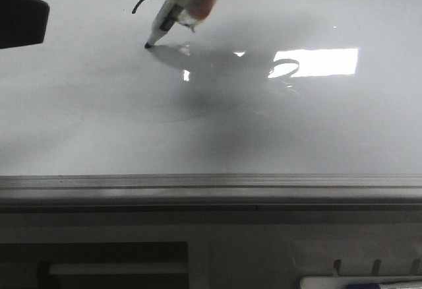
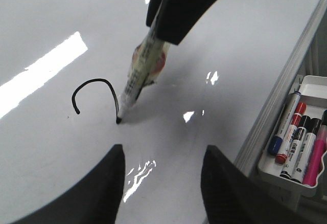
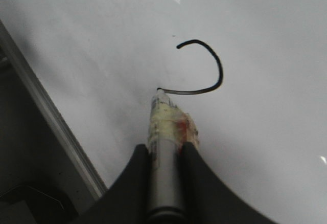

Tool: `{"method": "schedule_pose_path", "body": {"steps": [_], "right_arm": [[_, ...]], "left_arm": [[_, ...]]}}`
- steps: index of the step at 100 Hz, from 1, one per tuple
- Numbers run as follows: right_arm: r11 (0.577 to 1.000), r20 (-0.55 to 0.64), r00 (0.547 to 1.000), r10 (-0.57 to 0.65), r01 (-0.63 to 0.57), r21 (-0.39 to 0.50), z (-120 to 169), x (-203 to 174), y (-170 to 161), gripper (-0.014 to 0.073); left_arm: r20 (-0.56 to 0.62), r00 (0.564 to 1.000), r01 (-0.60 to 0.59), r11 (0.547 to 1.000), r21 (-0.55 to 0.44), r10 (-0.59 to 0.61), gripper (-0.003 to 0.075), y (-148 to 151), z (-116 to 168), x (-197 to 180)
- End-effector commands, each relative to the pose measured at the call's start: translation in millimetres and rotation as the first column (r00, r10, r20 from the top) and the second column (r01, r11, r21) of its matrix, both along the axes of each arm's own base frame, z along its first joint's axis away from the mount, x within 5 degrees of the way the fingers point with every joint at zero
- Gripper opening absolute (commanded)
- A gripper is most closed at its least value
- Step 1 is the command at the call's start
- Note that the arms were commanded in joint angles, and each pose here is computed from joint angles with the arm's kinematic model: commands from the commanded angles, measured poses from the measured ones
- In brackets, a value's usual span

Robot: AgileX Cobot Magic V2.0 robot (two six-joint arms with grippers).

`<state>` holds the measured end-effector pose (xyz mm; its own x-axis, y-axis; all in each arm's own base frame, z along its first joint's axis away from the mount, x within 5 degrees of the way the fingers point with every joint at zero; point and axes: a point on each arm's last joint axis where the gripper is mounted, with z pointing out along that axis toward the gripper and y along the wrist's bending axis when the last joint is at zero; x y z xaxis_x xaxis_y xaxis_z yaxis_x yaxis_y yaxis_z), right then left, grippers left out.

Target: Write number 3 on whiteboard

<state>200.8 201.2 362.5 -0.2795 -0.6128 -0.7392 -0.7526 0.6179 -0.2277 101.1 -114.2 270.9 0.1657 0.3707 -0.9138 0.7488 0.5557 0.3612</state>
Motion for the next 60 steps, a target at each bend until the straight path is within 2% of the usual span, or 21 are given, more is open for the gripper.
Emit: {"method": "schedule_pose_path", "body": {"steps": [1,23,37,46,60], "right_arm": [[1.000,0.050,0.999,-0.004,0.004,0.004,6,4,0,-0.0040],[0.999,0.043,0.998,-0.034,0.035,-0.031,17,-8,-17,-0.0040],[0.997,-0.037,0.998,-0.051,0.048,-0.068,12,-14,-22,-0.0040],[0.999,-0.072,0.997,-0.033,0.031,-0.032,4,-15,-15,-0.0040],[0.999,-0.070,0.997,0.030,-0.032,-0.024,-11,-13,10,-0.0040]], "left_arm": [[0.046,0.999,0.015,0.996,-0.089,-0.011,0.0310,-2,16,0],[0.046,0.999,0.015,0.996,-0.089,-0.011,0.0310,-2,16,0],[0.046,0.999,0.015,0.996,-0.089,-0.011,0.0310,-2,16,0],[0.046,0.999,0.015,0.996,-0.089,-0.011,0.0310,-2,16,0],[0.046,0.999,0.015,0.996,-0.089,-0.011,0.0310,-2,16,0]]}}
